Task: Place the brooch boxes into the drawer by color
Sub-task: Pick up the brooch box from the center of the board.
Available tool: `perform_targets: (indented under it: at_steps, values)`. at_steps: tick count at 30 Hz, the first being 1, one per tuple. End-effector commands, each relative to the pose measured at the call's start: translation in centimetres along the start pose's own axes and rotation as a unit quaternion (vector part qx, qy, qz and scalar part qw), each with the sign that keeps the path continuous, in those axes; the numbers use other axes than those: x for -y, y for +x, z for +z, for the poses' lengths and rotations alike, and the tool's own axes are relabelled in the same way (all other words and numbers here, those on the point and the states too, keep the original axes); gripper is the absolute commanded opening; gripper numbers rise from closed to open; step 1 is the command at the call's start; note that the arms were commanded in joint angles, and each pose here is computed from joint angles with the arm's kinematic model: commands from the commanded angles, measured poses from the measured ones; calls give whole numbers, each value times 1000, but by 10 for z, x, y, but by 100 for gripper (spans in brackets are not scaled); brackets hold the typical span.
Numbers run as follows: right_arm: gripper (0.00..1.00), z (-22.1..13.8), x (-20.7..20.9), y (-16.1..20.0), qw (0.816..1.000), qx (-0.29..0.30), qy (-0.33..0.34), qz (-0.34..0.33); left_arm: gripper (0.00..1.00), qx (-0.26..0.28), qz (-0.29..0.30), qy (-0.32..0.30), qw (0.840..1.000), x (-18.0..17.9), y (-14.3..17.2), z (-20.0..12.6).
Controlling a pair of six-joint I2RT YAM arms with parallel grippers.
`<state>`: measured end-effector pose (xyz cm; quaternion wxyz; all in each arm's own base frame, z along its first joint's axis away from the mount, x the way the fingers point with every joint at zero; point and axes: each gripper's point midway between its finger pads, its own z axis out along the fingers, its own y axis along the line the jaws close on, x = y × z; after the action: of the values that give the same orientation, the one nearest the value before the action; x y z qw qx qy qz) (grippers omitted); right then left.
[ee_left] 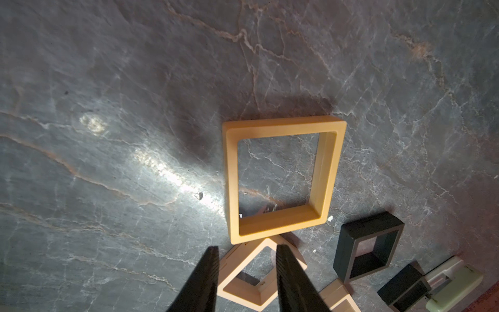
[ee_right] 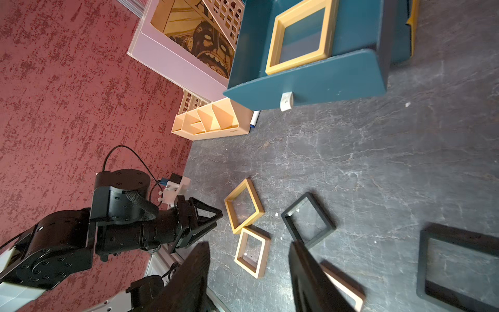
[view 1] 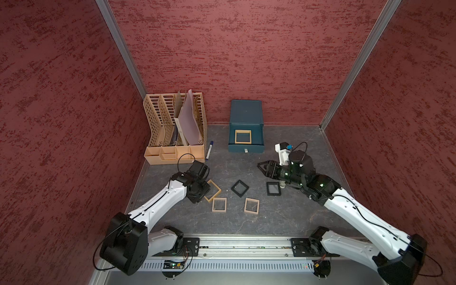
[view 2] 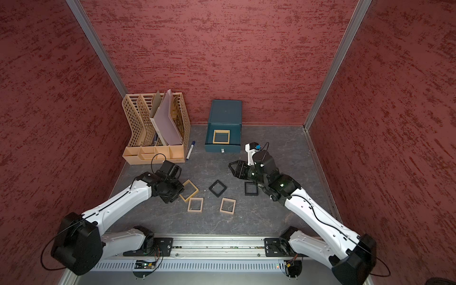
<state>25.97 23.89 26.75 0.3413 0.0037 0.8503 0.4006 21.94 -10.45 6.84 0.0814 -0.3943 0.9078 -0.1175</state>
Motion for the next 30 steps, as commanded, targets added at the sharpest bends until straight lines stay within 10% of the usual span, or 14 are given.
perform_targets:
  at_steps: [1, 30]
  values:
    - [52, -2, -9, 1, 1000, 3, -19, -4, 39, 10, -8, -11, 1000, -7, -1, 6]
    - [52, -1, -7, 5, 1000, 0, -21, 1, 29, 21, -17, -28, 999, -5, -6, 35]
